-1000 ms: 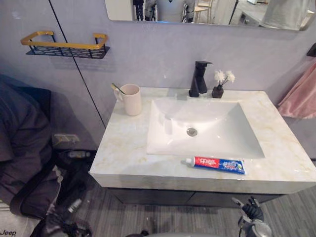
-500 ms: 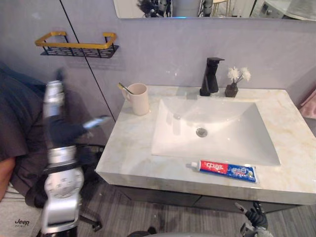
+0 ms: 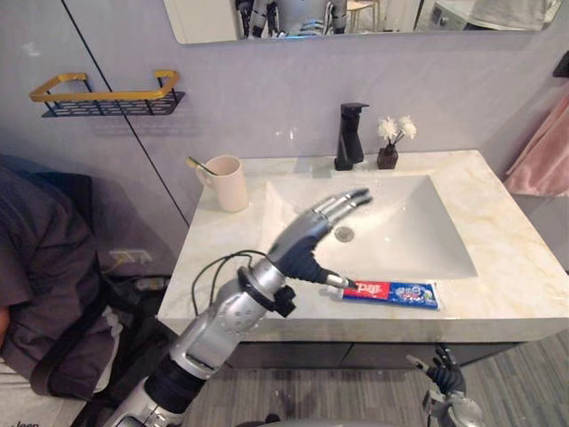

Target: Organize washtable

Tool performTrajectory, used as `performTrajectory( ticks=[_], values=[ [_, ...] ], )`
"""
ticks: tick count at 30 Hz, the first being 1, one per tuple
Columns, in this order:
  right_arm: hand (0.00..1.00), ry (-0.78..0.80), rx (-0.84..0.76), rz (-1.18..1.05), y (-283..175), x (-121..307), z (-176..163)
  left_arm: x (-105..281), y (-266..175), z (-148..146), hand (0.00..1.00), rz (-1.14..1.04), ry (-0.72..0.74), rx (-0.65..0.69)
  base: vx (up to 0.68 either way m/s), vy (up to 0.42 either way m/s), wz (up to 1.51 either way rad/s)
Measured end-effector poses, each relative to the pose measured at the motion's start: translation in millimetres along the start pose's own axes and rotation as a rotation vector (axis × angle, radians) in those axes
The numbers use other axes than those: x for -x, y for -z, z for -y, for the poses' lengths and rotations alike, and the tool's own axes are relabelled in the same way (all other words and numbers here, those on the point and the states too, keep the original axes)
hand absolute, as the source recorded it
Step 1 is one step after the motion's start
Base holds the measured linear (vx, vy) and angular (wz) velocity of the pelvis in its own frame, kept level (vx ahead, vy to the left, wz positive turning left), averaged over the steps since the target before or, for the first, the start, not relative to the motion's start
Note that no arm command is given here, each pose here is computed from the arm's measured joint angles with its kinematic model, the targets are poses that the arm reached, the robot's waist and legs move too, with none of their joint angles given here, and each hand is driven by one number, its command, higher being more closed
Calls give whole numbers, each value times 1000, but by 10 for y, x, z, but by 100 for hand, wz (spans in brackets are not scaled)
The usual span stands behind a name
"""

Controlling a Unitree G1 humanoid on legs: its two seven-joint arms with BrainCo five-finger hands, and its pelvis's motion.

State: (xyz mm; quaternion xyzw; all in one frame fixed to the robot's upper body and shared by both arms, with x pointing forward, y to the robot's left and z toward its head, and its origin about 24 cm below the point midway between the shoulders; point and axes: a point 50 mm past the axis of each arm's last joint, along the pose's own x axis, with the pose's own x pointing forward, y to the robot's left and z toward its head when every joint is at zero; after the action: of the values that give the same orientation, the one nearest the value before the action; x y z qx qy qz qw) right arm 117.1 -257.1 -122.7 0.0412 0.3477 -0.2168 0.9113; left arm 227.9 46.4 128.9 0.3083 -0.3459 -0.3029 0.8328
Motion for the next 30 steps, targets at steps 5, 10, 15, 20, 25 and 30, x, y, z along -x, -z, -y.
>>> performTrajectory(
  ticks=[5, 10, 15, 20, 25, 30],
  values=[
    [0, -29, 20, 1, -31, -31, -70, -61, 242, 400, 0, -113, 175, 1, -14, -1, 1],
    [0, -55, 27, -18, 3, -24, -102, -12, 377, 613, 0, -188, 260, -30, -17, -4, -2],
    [0, -95, 25, -212, 416, 113, -262, 22, 473, 694, 0, -244, 299, -72, 7, -8, 3],
    [0, -99, 11, -219, 424, 114, -307, -25, 551, 714, 0, -274, 307, -98, 4, -3, -4],
    [0, -96, 6, -218, 423, 113, -310, -92, 593, 689, 0, -297, 272, -101, -26, -6, -6],
    [0, -101, -6, -228, 451, 131, -349, -86, 666, 646, 0, -343, 235, -89, -29, -8, -3]
  ],
)
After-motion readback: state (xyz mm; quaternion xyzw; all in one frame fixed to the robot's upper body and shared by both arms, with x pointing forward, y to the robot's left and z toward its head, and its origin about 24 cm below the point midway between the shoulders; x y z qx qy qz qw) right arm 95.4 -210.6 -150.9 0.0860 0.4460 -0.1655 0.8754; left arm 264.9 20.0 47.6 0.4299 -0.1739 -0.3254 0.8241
